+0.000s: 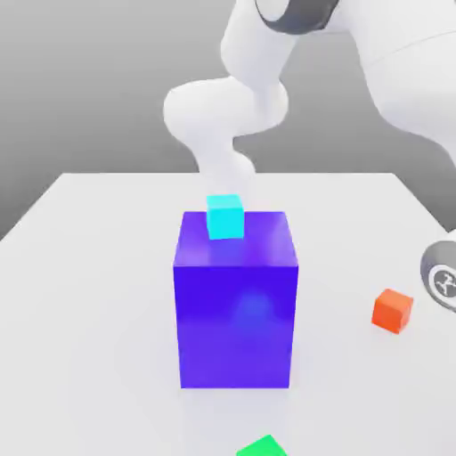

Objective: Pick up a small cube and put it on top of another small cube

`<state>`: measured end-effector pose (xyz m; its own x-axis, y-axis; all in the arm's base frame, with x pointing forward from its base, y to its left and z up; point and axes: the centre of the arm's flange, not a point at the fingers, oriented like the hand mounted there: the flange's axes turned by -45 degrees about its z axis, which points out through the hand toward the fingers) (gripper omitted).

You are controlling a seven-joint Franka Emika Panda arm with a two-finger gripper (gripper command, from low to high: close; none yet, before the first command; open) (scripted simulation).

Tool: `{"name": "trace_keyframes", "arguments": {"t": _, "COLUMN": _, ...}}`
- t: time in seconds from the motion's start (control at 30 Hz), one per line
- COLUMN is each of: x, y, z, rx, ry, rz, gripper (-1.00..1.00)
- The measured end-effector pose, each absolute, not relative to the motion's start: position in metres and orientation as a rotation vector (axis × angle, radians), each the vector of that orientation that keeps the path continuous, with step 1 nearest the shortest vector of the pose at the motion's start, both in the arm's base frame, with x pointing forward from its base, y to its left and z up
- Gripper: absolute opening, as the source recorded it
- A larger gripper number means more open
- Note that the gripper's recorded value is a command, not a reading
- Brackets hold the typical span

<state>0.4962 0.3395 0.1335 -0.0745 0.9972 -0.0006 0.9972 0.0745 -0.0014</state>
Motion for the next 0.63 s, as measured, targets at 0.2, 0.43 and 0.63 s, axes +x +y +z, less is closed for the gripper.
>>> {"name": "trace_keyframes", "arguments": {"t": 0.2, "x": 0.517, "y": 0.280, "z": 0.202, "rx": -2.290, "ry": -2.161, "rz": 0.005, "gripper": -1.00}}
{"name": "trace_keyframes", "arguments": {"t": 0.43, "x": 0.534, "y": 0.105, "z": 0.222, "rx": -2.665, "ry": -1.668, "rz": 0.005, "gripper": -1.00}}
{"name": "trace_keyframes", "arguments": {"t": 0.63, "x": 0.533, "y": 0.053, "z": 0.185, "rx": -2.757, "ry": -1.504, "rz": 0.002, "gripper": 1.00}}
